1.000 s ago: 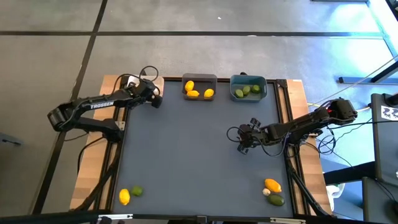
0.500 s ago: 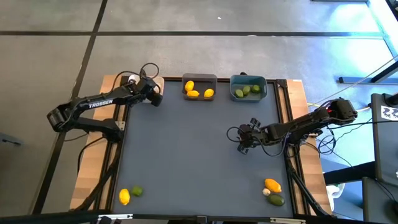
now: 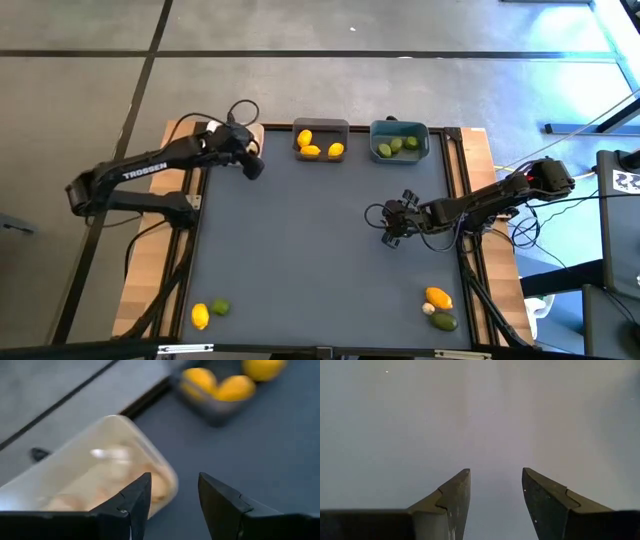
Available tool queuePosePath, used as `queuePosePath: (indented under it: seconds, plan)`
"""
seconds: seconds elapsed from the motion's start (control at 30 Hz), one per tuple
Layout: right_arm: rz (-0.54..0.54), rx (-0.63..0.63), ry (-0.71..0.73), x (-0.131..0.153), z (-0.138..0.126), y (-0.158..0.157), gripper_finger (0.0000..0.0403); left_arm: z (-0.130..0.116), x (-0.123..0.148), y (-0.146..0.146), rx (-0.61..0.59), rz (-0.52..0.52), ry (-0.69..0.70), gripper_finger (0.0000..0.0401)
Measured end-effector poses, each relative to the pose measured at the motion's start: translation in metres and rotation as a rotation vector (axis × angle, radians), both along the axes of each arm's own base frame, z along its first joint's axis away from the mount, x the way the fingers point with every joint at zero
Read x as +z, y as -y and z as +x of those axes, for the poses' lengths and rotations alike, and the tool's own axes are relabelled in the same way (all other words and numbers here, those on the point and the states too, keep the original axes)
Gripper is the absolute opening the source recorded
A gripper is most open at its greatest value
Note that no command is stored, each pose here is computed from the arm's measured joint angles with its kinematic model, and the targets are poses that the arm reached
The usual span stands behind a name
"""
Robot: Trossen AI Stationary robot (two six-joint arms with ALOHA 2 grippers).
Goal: Sort produce into baskets
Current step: Put the lime into the blue bin
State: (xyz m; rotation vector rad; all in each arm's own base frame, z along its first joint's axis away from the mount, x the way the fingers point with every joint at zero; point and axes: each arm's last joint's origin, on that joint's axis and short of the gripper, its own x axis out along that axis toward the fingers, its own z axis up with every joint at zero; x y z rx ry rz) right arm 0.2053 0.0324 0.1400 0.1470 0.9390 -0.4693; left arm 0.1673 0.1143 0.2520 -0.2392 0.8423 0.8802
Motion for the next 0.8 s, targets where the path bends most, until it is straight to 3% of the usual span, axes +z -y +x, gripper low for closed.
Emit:
queuePosePath:
  seconds: [0.2,0.43,0.8]
  plan:
    - [0.0,0.0,0.0,0.0,0.0,0.0,0.0179,0.003,0.007,0.028,-0.187,-0.136,0.061,0.0159]
    - [0.0,0.0,0.0,0.0,0.0,0.0,0.0179,0.011,0.007,0.061,-0.319,-0.331,0.134,0.0159]
    - [0.001,0.001,0.0,0.0,0.0,0.0,0.0179,0.022,0.009,0.1,-0.405,-0.436,0.192,0.0159]
